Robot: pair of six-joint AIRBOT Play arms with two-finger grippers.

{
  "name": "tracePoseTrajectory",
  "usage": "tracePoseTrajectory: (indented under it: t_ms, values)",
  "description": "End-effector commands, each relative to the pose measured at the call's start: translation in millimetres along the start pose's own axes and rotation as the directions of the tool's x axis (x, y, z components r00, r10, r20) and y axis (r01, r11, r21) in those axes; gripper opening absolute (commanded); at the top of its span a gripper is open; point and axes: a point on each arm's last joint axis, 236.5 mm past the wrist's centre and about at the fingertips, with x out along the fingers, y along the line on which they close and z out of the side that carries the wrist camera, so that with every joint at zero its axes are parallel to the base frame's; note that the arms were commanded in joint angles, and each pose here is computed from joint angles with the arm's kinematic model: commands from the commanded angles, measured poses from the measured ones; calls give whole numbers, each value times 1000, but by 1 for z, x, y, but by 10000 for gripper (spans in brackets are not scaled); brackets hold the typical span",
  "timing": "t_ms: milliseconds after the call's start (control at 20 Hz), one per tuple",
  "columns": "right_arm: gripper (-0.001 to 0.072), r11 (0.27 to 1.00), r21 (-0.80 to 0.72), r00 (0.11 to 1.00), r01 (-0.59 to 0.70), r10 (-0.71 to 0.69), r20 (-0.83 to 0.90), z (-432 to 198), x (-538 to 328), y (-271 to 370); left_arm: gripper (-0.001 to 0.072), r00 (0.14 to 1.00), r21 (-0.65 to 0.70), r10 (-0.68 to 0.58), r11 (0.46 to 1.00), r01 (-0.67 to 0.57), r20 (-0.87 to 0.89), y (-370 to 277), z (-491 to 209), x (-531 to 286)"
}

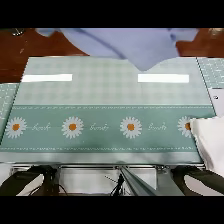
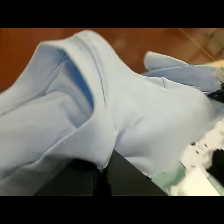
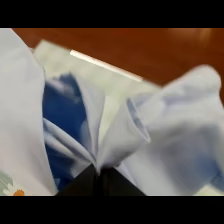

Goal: Fold the shirts.

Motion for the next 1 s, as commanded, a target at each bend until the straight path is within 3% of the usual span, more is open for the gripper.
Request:
tracePoseTrajectory:
  t_ms: [0,200,450,650,950]
  values:
    - [24,987,-132,990,89,-73,120,14,-94,44,22,992,136,34,989,-51,124,-50,27,-70]
    - [24,978,-186,990,96,-76,115,-19,-147,81,23,1000,132,-14,991,12,19,-91,-27,-108]
    - [24,997,-42,997,59,-61,-43,-97,-126,74,22,976,-118,0,993,-26,-217,-58,-157,-103]
    - [24,987,156,971,32,6,-237,-182,-66,49,22,911,-327,-55,941,-89,-408,-21,-268,-79]
    - [24,934,352,941,57,68,-332,-256,45,-10,23,858,-431,13,861,-270,-513,56,-369,-33]
